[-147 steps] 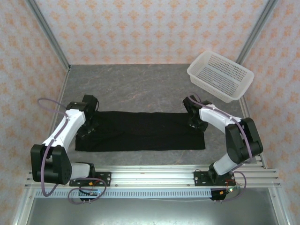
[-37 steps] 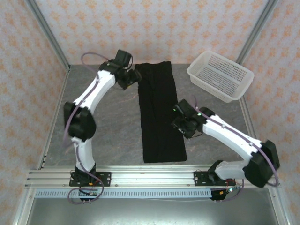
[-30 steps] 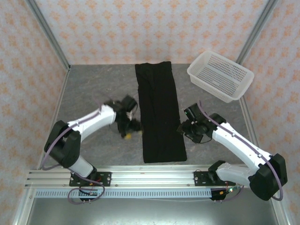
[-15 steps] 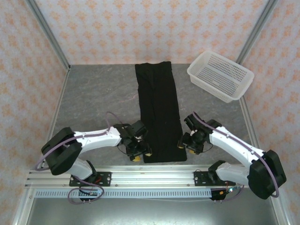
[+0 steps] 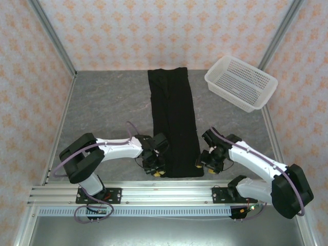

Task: Fold and stack the t-shirts

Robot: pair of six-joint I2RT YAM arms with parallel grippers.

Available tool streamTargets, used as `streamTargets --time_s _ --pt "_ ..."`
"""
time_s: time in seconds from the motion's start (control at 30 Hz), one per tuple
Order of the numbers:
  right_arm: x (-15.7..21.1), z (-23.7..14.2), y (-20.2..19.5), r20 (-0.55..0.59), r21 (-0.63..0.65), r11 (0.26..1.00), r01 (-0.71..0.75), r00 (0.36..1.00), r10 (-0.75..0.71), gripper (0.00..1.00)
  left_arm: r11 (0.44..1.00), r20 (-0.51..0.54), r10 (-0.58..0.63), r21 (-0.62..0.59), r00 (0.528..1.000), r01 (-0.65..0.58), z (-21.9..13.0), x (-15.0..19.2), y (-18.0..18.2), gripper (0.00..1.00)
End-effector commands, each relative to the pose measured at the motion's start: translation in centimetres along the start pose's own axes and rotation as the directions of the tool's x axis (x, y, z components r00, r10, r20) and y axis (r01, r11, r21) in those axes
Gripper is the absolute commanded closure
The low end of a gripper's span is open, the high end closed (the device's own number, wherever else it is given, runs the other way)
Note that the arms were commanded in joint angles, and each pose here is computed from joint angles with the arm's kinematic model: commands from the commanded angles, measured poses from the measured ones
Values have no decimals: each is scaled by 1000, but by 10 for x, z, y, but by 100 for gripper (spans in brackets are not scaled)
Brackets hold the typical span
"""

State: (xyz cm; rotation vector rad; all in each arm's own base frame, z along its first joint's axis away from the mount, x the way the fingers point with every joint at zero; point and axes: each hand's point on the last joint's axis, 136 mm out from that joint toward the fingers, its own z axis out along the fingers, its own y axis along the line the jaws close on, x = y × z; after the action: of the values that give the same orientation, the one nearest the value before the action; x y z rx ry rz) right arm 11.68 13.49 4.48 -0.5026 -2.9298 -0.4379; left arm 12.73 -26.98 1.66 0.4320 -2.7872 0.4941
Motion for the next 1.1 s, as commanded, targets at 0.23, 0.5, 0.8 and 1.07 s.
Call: streamTargets --time_s 0.23,0.5,0.8,1.07 --pt "7 26 9 -34 30 1000 -4 999 5 51 1000 48 0 -14 999 0 1 -2 19 100" --pt "14 20 -15 -17 129 992 -12 1000 14 52 998 22 35 -50 999 -34 -8 7 29 100" --pt "9 27 0 -5 76 997 -4 1000 4 51 998 8 38 -58 999 -37 -8 11 35 100" --pt "8 41 10 -21 100 995 -8 1000 10 66 998 18 32 -52 999 -31 -9 11 36 100"
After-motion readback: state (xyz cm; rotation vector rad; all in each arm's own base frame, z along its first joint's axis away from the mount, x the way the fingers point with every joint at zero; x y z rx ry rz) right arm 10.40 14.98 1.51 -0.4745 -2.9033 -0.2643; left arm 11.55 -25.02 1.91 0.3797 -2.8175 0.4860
